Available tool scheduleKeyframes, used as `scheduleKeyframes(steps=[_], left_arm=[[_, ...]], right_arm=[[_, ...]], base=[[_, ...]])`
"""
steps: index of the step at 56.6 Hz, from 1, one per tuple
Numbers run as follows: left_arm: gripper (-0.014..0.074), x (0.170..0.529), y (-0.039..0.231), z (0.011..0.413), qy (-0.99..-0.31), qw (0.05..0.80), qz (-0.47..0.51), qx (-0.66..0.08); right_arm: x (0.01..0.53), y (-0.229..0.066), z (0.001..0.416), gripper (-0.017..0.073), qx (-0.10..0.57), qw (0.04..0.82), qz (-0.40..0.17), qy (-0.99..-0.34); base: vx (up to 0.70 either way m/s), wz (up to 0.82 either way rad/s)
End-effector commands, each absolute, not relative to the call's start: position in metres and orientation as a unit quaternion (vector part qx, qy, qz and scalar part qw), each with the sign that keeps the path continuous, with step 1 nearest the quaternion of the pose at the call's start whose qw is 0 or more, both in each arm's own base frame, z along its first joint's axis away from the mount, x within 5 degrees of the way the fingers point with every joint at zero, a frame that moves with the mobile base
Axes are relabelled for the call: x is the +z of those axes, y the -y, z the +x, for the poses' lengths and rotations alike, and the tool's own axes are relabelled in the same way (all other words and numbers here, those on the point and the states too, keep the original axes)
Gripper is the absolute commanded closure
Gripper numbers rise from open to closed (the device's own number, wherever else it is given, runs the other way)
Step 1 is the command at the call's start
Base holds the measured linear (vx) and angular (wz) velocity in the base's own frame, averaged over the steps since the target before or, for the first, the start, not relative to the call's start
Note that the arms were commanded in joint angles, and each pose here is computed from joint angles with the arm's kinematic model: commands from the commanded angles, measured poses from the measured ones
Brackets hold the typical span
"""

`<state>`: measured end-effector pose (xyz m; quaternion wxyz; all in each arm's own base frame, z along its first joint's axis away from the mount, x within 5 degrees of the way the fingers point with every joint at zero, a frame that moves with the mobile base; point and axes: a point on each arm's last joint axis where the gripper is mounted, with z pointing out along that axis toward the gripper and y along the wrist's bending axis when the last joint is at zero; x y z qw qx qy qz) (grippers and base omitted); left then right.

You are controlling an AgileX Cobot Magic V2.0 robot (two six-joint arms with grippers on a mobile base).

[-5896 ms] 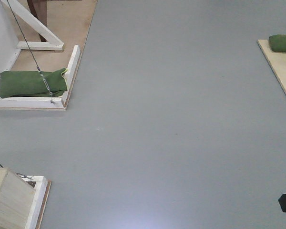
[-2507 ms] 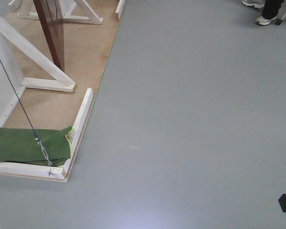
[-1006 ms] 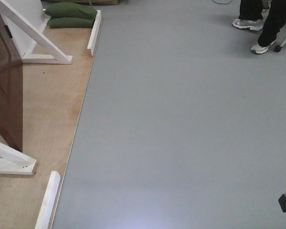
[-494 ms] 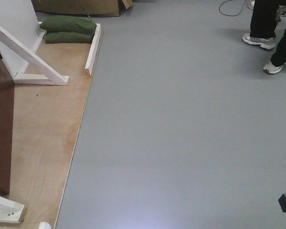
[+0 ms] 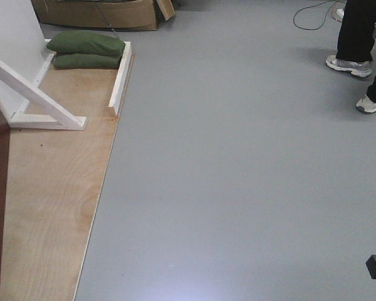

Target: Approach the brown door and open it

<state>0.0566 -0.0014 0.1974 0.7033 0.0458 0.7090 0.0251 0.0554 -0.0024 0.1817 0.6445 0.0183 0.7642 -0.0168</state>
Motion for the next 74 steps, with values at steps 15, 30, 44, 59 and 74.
scheduleKeyframes(steps=[15, 30, 44, 59, 74], left_arm=[[0.0600, 0.2115, 0.0021, 0.0543, -0.668, 0.743, 0.042, 0.018], [0.0600, 0.2115, 0.0021, 0.0543, -0.668, 0.743, 0.042, 0.018], [0.0600, 0.2115, 0.0021, 0.0543, -0.668, 0.743, 0.042, 0.018], [0.0600, 0.2115, 0.0021, 0.0543, -0.668, 0.743, 0.042, 0.018], [0.0600, 0.2115, 0.0021, 0.0543, -0.668, 0.743, 0.042, 0.018]], right_arm=[[0.1880, 0.0031, 0.0558, 0.0559, -0.024, 0.678, 0.018, -0.735], [0.1880, 0.0031, 0.0558, 0.0559, -0.024, 0.678, 0.018, -0.735], [0.1880, 0.0031, 0.0558, 0.0559, -0.024, 0.678, 0.018, -0.735], [0.1880, 0.0031, 0.0558, 0.0559, -0.024, 0.678, 0.018, -0.735], [0.1880, 0.0031, 0.0558, 0.0559, -0.024, 0.678, 0.018, -0.735]], base=[[0.22, -0.03], [0.11, 0.00], [0.06, -0.01], [0.02, -0.01], [0.00, 0.00]])
